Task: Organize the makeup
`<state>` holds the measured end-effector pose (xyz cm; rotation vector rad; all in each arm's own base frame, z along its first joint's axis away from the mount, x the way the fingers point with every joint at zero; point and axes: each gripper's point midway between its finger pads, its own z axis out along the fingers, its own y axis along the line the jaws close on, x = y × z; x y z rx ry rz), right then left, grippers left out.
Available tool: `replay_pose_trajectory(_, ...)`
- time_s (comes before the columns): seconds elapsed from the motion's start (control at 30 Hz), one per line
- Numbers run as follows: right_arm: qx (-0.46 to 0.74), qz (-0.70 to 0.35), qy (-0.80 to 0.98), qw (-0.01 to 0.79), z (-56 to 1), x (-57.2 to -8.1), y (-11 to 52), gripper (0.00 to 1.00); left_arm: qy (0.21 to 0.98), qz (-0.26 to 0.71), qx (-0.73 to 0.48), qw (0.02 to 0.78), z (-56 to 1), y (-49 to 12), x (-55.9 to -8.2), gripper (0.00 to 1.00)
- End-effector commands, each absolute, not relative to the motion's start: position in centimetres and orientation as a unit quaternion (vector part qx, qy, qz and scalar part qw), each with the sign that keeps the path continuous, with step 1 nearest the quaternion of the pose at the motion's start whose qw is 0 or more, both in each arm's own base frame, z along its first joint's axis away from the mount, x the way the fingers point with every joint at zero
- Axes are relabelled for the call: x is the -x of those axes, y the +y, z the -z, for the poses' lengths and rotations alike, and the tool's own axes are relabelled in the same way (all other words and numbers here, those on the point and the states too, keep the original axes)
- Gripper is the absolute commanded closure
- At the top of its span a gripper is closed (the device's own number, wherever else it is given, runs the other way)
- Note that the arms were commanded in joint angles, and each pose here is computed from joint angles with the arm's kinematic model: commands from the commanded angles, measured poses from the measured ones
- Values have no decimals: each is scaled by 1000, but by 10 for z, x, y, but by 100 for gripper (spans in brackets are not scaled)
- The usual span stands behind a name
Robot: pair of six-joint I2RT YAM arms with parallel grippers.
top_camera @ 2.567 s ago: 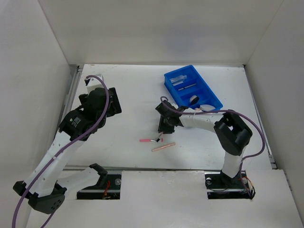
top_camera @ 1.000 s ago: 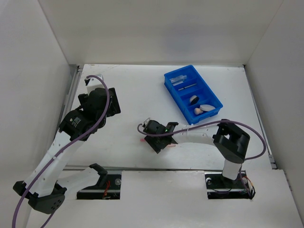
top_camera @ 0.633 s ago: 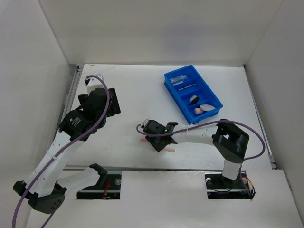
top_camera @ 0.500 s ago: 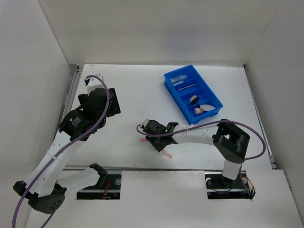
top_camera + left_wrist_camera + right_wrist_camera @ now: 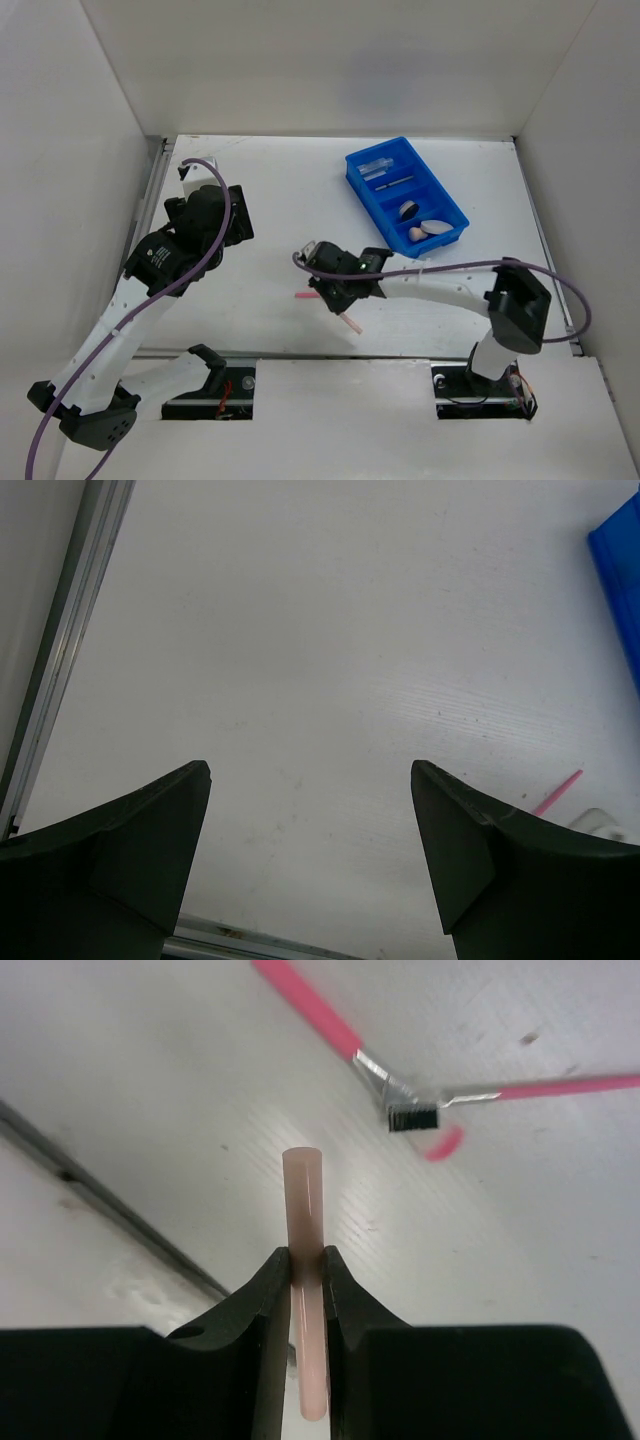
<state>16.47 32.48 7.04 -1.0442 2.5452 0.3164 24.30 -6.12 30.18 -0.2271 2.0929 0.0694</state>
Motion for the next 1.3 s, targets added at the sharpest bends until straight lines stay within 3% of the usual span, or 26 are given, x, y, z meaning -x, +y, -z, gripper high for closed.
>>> replay_pose_trajectory(0.0, 304, -161, 887, 307, -181, -204, 340, 95, 849, -20, 106, 518, -322, -56, -241, 21)
replay_pose_trajectory(0.1, 203, -171, 898, 351, -222, -246, 328, 95, 847, -24, 108, 519, -323, -55, -242, 21)
replay_pose_trajectory(0.33, -38, -228, 890, 393, -250, -370, 261, 98, 845, -31, 103, 524, -325, -51, -240, 21)
replay_pose_trajectory(0.6, -279, -376, 803, 368, -248, -472, 204, 99, 842, -34, 103, 529, -331, -52, -245, 21)
replay_pose_trajectory(0.83, -396, -347, 767, 366, -221, -511, 176, 99, 846, -40, 100, 522, -327, -50, -242, 21)
replay_pose_trajectory(1.27, -485, -310, 734, 361, -181, -539, 144, 99, 841, -50, 107, 527, -336, -43, -239, 20)
